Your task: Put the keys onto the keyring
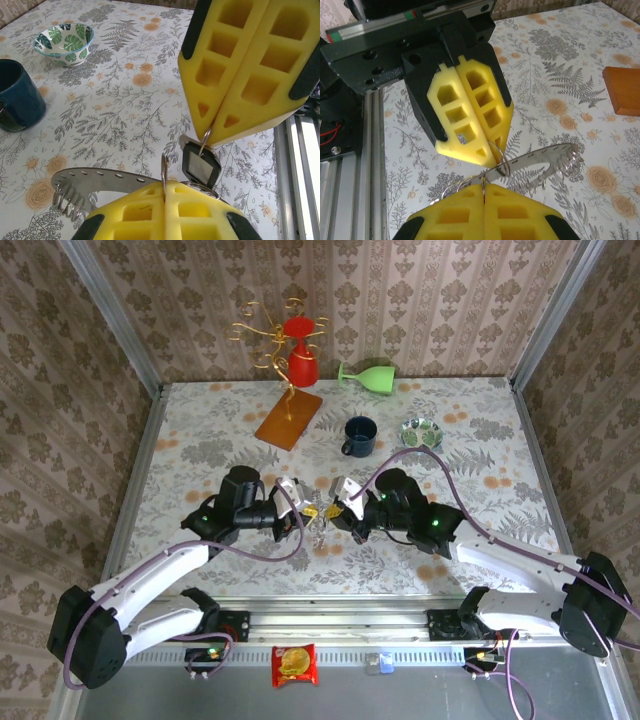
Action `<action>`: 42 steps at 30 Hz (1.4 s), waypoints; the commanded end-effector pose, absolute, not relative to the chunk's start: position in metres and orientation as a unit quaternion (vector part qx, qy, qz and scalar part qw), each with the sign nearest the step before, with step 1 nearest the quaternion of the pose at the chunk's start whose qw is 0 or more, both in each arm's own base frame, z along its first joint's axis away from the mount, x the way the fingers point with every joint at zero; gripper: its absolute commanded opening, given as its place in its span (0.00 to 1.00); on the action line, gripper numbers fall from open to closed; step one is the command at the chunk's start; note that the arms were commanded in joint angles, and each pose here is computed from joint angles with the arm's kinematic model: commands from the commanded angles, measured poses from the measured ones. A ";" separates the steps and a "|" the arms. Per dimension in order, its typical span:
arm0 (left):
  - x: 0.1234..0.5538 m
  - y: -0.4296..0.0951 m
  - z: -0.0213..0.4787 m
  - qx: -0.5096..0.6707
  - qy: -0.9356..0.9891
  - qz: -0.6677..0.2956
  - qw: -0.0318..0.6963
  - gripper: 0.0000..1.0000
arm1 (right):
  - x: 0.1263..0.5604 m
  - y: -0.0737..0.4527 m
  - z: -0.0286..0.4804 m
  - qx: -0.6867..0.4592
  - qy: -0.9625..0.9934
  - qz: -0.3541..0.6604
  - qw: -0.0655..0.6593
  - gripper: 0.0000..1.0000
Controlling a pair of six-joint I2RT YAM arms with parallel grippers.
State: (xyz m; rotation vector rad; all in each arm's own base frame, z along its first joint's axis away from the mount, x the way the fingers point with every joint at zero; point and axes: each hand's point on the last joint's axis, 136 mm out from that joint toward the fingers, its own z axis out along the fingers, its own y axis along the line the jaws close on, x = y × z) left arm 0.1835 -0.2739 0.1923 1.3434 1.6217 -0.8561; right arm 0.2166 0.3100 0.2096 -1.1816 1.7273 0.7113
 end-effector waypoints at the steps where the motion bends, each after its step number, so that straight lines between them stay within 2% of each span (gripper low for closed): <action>1: 0.182 -0.281 0.211 0.535 0.628 -0.361 0.435 0.00 | 0.228 0.317 0.230 -0.463 0.686 0.280 0.487 0.00; 21: 0.180 -0.284 0.208 0.534 0.629 -0.370 0.426 0.00 | 0.230 0.322 0.224 -0.460 0.691 0.280 0.482 0.00; 32: 0.176 -0.287 0.213 0.537 0.617 -0.381 0.431 0.00 | 0.250 0.313 0.222 -0.422 0.726 0.239 0.488 0.00; 42: 0.181 -0.284 0.207 0.535 0.621 -0.360 0.445 0.00 | 0.255 0.305 0.219 -0.380 0.749 0.244 0.484 0.00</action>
